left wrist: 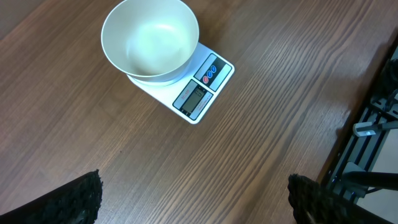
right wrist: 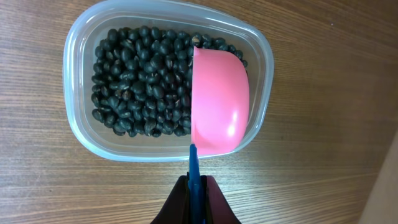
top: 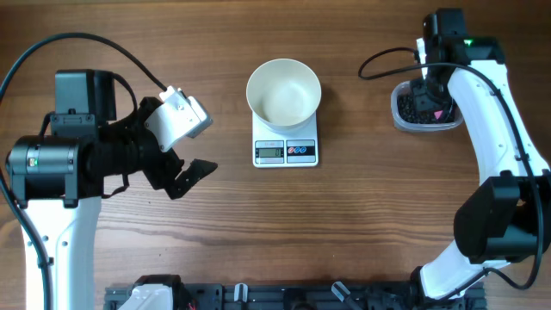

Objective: Scoop item into bowl and weigh 150g on scale
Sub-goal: 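Lower the pink scoop into the black beans with the right gripper, then drag the scoop through the beans to fill it with the right gripper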

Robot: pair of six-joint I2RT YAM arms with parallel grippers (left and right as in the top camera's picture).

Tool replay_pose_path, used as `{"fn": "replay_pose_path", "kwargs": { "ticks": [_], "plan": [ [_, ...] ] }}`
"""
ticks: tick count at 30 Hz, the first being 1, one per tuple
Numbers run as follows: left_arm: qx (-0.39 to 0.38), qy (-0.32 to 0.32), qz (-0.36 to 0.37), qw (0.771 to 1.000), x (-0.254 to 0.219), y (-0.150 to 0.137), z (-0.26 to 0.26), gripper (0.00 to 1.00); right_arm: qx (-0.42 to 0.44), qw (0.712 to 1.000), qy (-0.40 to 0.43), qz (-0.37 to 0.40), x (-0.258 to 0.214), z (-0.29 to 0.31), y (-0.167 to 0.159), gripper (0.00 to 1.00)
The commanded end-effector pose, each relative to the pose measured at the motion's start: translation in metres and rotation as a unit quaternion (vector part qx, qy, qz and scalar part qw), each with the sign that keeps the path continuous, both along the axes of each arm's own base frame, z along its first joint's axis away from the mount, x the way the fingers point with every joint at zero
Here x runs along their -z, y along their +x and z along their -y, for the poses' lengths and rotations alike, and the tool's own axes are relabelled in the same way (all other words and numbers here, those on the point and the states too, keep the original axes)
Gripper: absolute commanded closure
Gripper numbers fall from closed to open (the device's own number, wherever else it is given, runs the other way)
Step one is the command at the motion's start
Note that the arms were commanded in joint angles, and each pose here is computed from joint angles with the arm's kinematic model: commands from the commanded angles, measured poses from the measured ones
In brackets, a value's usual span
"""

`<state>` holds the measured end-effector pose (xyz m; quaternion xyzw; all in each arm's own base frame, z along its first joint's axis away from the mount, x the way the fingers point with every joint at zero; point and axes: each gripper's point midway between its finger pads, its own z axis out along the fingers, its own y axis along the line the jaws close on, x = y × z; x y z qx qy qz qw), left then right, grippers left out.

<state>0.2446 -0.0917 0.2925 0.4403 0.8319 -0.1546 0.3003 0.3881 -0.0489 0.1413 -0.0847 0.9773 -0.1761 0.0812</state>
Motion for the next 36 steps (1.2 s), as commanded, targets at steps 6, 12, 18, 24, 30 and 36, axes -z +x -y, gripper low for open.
{"fn": "replay_pose_path", "kwargs": {
  "ticks": [6,12,18,24,30,36],
  "plan": [
    [0.002,0.003,0.014,1.000,-0.006,0.001,-0.002,0.00,-0.019,1.000,-0.021,-0.003,0.000,0.014,0.007,0.96],
    [0.002,0.003,0.013,1.000,-0.006,0.001,-0.002,0.00,-0.002,1.000,-0.020,0.004,-0.001,0.030,0.008,0.96],
    [0.002,0.003,0.013,1.000,-0.006,0.001,-0.002,0.00,-0.024,0.999,-0.021,-0.005,0.005,0.029,0.011,0.96],
    [0.002,0.003,0.014,1.000,-0.006,0.001,-0.002,0.00,-0.024,0.999,-0.019,-0.030,0.022,0.029,0.011,0.96],
    [0.002,0.003,0.013,1.000,-0.006,0.001,-0.002,0.00,-0.048,0.997,0.030,-0.044,0.039,0.012,0.012,0.96],
    [0.002,0.003,0.014,1.000,-0.006,0.001,-0.002,0.00,-0.057,0.994,0.090,-0.039,0.043,-0.007,0.013,0.95]
  ]
}}
